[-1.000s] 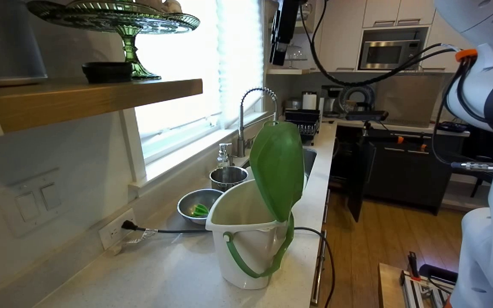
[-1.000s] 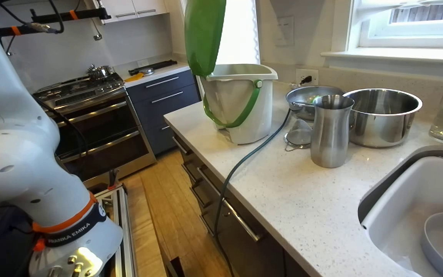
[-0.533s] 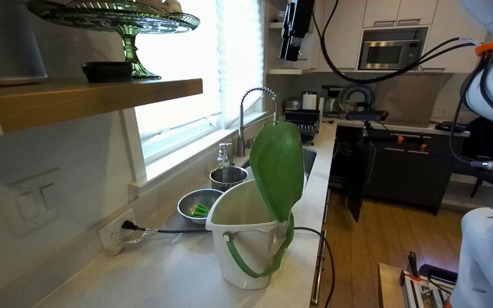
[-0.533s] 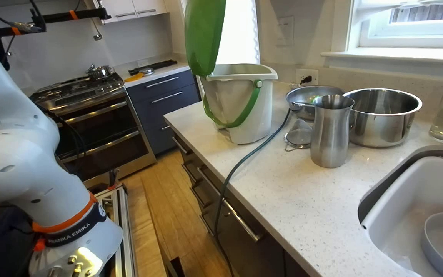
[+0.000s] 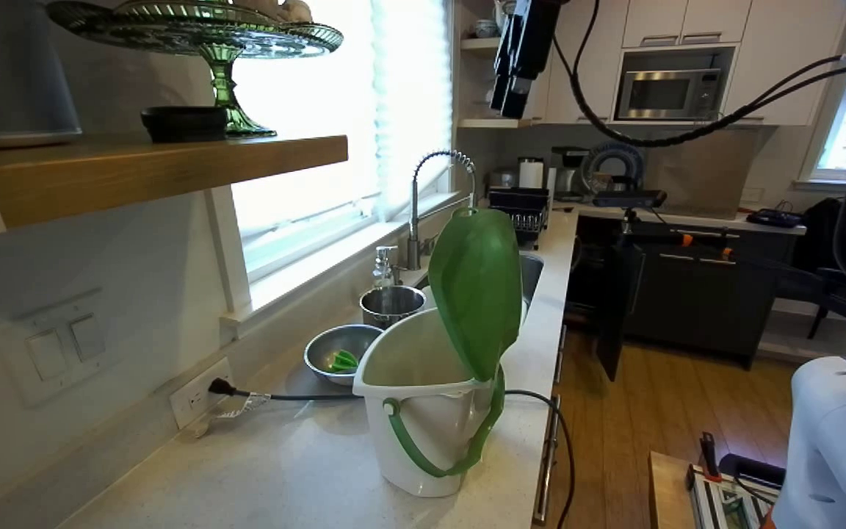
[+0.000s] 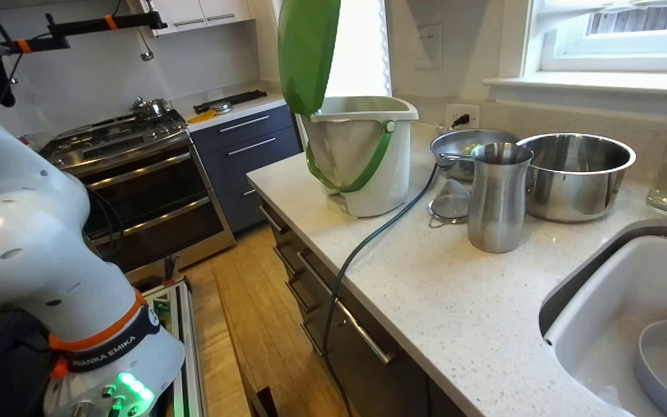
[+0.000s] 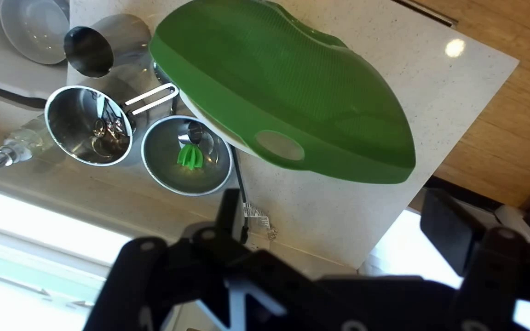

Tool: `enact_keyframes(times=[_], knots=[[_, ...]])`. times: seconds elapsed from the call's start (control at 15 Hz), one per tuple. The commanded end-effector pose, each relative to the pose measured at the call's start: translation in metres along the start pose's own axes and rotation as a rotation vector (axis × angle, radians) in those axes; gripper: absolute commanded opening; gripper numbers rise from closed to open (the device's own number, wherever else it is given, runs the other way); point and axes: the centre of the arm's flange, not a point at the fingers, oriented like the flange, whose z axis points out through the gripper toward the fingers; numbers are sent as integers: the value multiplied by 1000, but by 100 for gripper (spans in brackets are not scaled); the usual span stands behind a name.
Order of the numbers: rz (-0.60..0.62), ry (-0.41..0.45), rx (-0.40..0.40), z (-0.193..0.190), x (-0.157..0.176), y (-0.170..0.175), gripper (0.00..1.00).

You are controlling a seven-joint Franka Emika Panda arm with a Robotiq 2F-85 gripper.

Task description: Open the white and green bin

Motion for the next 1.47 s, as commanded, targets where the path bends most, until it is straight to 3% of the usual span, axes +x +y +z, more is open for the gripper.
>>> enact_keyframes(times=[0.0, 0.27, 0.67, 0.93, 1.0, 1.4], knots=[[6, 18, -29, 22, -32, -13, 100], [22, 36, -55, 25, -42, -16, 100], [41, 151, -112, 14, -55, -12, 100], [44, 181, -132, 11, -60, -9, 100], [33, 167, -110, 1, -47, -6, 100], [35, 174, -116, 2, -50, -5, 100]])
